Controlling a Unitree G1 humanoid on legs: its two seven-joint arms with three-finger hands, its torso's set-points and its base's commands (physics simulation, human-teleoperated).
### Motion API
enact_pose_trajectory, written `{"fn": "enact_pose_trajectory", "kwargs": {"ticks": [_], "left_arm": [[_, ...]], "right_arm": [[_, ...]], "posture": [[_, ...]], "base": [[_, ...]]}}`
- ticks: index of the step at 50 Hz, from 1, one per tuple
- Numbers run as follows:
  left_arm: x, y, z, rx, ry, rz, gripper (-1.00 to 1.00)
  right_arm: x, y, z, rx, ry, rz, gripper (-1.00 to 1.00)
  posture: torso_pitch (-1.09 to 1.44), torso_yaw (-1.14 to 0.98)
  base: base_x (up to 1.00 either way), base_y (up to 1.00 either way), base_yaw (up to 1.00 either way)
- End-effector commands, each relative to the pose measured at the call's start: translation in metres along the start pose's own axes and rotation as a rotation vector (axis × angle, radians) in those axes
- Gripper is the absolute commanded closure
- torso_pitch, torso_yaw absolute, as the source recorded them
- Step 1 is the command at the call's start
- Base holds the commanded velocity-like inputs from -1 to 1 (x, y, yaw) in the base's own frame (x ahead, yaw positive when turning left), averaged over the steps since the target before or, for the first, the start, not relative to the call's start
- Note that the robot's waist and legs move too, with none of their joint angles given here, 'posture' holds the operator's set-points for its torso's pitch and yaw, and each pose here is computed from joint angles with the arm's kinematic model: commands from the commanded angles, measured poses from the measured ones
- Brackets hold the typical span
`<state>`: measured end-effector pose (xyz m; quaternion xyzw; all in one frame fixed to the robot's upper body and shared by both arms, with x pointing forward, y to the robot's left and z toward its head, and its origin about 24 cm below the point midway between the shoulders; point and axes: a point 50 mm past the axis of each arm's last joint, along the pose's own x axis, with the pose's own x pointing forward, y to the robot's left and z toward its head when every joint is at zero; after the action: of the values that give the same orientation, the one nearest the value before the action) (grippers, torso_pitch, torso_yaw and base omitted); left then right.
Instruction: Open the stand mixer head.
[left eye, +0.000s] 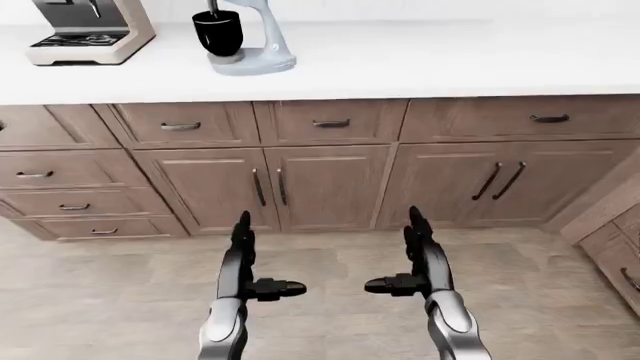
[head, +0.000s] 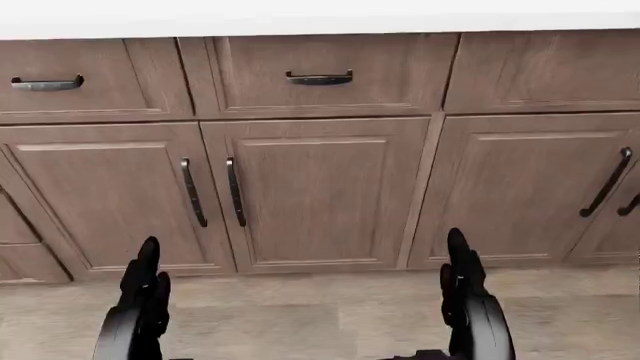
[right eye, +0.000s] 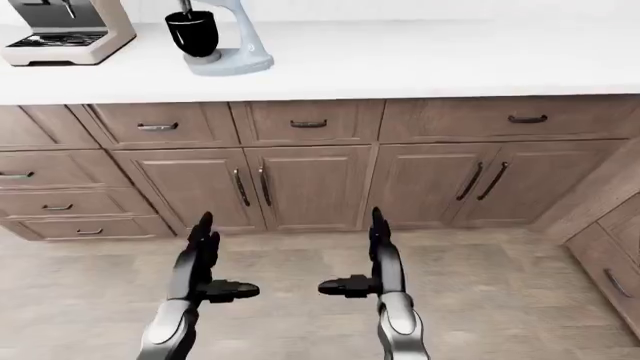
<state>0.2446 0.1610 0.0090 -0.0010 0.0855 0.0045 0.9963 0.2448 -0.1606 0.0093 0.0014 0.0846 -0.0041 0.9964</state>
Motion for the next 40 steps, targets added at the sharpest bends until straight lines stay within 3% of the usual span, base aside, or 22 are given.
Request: {"fn": "enact_pose_trajectory", "kwargs": {"ticks": [1,14,15,17,21,24,29,40], "left_arm": [[0.004,-0.001,0.034,0.009,-0.173,-0.007,-1.0],[0.004,0.001,0.035,0.012,-0.171,-0.003,-1.0],[0.004,0.002,0.037,-0.005,-0.188,0.005,-1.0],[0.002,0.002,0.043,-0.02,-0.23,0.0,-1.0],[-0.005,0.0,0.058,-0.058,-0.321,-0.024,-1.0],[-0.018,0.0,0.081,-0.159,-0.425,-0.064,-1.0],[-0.033,0.002,0.107,-0.245,-0.519,-0.094,-1.0],[-0.069,0.014,0.177,-0.305,-0.674,-0.107,-1.0]], "right_arm": [[-0.001,0.006,0.032,-0.029,-0.152,0.035,-1.0],[-0.005,0.009,0.036,-0.029,-0.169,0.067,-1.0],[-0.006,0.01,0.038,-0.027,-0.19,0.074,-1.0],[-0.014,0.012,0.057,-0.106,-0.369,0.073,-1.0],[-0.024,0.018,0.068,-0.068,-0.425,0.138,-1.0],[-0.035,0.02,0.083,-0.039,-0.465,0.18,-1.0],[-0.05,0.024,0.108,-0.001,-0.516,0.225,-1.0],[-0.073,0.026,0.154,0.02,-0.615,0.258,-1.0]], "posture": [[0.0,0.0],[0.0,0.0],[0.0,0.0],[0.0,0.0],[0.0,0.0],[0.0,0.0],[0.0,0.0],[0.0,0.0]], "base": [[0.0,0.0,0.0],[0.0,0.0,0.0],[0.0,0.0,0.0],[0.0,0.0,0.0],[0.0,0.0,0.0],[0.0,0.0,0.0],[0.0,0.0,0.0],[0.0,0.0,0.0]]}}
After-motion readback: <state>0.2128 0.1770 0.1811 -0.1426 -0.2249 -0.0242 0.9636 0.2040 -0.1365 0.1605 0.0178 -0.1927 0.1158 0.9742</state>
